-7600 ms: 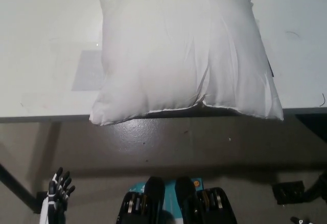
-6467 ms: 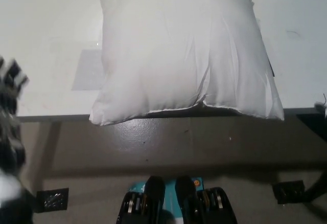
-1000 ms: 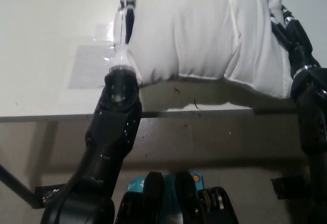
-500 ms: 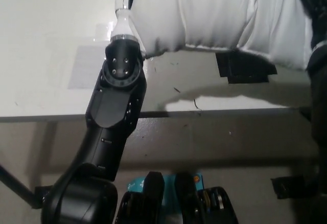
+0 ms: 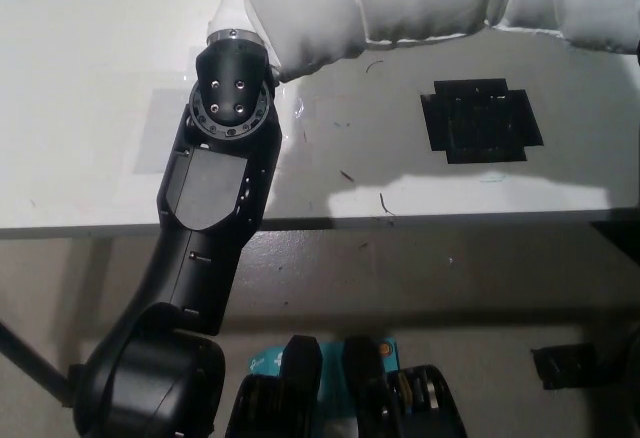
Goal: The robot uses both hands to lift the pillow and then drops it on the table
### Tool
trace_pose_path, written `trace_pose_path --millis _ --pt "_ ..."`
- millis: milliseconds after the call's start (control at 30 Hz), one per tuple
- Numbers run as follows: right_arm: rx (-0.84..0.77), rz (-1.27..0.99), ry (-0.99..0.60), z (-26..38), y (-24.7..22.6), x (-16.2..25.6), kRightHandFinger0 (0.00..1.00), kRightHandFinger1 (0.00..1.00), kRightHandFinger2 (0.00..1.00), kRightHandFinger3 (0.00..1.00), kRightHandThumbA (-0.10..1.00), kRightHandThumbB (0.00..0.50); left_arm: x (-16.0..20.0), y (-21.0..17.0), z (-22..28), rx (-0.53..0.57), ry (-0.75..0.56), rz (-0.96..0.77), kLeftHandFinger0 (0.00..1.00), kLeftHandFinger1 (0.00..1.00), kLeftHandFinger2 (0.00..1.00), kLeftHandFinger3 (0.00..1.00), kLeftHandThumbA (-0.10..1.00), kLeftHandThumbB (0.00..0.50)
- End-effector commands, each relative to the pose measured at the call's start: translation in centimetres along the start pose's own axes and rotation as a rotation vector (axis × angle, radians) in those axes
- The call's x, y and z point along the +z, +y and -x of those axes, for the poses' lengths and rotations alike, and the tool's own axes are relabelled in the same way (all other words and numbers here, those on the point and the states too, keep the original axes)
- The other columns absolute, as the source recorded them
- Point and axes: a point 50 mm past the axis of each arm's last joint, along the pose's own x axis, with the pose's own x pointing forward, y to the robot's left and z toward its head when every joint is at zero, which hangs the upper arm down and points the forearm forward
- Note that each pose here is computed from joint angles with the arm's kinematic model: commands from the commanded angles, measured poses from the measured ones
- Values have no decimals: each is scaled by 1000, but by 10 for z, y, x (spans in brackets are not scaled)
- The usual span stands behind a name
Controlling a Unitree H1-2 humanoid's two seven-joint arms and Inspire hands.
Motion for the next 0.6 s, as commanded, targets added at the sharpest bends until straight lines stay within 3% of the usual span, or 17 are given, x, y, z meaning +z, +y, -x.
trace_pose_path --millis 0,200,433,467,533,567 --pt "126 18 -102 -14 33 36 1000 1000 1000 1000 1000 442 67 -46 -16 -134 -177 9 1000 1000 1000 1000 1000 233" --pt "119 31 -61 -16 33 23 1000 1000 1000 1000 1000 467 62 -42 -16 -123 -170 11 1000 1000 1000 1000 1000 224" --pt "120 65 36 -13 27 -19 1000 1000 1000 1000 1000 430 31 -31 -8 -97 -108 -20 1000 1000 1000 1000 1000 207" --pt "121 52 61 -12 26 -28 1000 1000 1000 1000 1000 401 25 -29 -6 -90 -92 -26 1000 1000 1000 1000 1000 208" --pt "121 68 108 -10 22 -44 1000 1000 1000 1000 1000 436 14 -24 -3 -80 -69 -40 1000 1000 1000 1000 1000 195" --pt "122 55 138 -9 21 -54 1000 1000 1000 1000 1000 420 7 -20 -1 -73 -57 -50 1000 1000 1000 1000 1000 194"
